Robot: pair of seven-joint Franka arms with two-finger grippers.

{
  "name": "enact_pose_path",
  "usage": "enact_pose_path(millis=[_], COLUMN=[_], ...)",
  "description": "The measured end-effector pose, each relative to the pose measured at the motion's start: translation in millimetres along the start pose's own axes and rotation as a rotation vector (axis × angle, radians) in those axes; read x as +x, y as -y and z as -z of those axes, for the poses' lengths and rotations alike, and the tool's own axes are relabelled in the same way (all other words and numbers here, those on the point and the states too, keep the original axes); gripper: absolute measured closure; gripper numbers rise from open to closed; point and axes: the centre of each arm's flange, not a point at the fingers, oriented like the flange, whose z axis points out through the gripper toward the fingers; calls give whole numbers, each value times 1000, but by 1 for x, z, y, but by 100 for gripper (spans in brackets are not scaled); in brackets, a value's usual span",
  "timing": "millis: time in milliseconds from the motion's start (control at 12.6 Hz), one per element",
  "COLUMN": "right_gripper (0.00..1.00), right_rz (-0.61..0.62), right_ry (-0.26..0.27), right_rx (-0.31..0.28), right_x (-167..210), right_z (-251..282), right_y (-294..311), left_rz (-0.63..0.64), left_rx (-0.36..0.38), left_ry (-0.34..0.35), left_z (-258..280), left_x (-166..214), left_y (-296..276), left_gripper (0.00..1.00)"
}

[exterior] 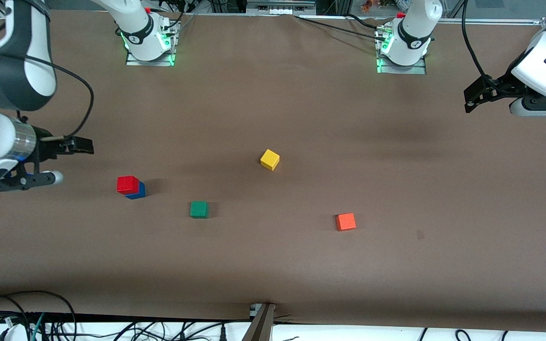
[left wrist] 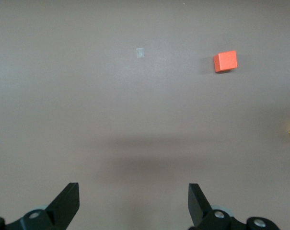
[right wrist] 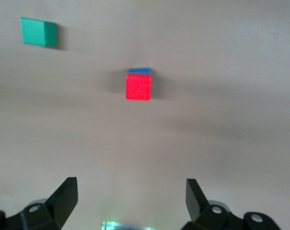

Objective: Pass red block to right arm, stack on blue

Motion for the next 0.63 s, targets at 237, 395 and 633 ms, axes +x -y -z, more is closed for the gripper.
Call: enact_pose_path(millis=[237,395,633], right_gripper=[0,0,0], right_rz=[5,14,-12], right_ry=[-20,-53,-79], right_rx=[5,35,-3], right_x=[-25,-53,-102], right_z=[36,60,81], right_y=[-2,-13,-32], left_rz=[-3,-10,-10], left_rx=[1,2,2], left_ry=[3,9,10], left_z=[0,-1,0], left_x=[-1,-2,-2], left_y=[-2,-7,-10], left_gripper=[0,0,0])
